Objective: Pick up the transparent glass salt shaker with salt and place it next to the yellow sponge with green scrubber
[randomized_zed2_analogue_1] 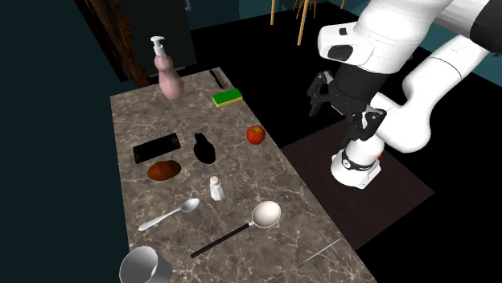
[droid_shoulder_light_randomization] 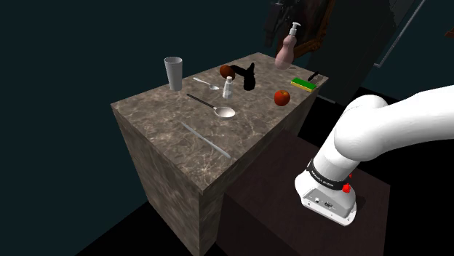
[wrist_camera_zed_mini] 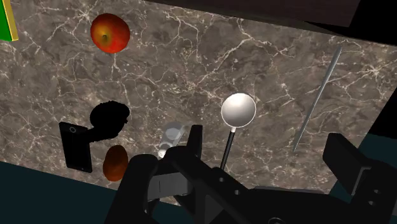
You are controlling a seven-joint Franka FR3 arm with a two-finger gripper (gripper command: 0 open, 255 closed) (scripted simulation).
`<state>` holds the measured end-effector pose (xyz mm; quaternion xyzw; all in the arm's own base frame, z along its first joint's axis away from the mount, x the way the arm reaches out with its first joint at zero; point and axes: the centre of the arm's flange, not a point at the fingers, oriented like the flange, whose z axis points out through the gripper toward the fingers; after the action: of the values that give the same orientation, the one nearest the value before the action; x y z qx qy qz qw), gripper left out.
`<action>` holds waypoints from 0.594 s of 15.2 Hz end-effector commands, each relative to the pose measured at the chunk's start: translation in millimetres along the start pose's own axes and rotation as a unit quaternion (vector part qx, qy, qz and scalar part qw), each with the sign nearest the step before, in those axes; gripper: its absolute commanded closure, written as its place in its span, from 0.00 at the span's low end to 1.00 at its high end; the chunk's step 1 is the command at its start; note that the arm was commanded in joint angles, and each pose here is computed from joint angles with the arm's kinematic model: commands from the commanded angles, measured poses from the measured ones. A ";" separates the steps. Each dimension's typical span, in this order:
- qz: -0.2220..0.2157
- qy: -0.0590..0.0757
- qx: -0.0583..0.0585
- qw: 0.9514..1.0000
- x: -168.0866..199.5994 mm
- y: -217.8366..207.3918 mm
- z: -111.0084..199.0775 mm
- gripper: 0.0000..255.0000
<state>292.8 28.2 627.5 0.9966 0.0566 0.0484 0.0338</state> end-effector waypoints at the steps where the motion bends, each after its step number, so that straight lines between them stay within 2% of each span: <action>1: 0.000 0.000 0.000 1.000 0.0 0.0 0.0 0.00; 9: 0.015 0.022 0.025 0.999 42.7 55.0 80.7 0.00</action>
<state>339.1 -18.0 563.4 0.9968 0.0452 0.0653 0.0096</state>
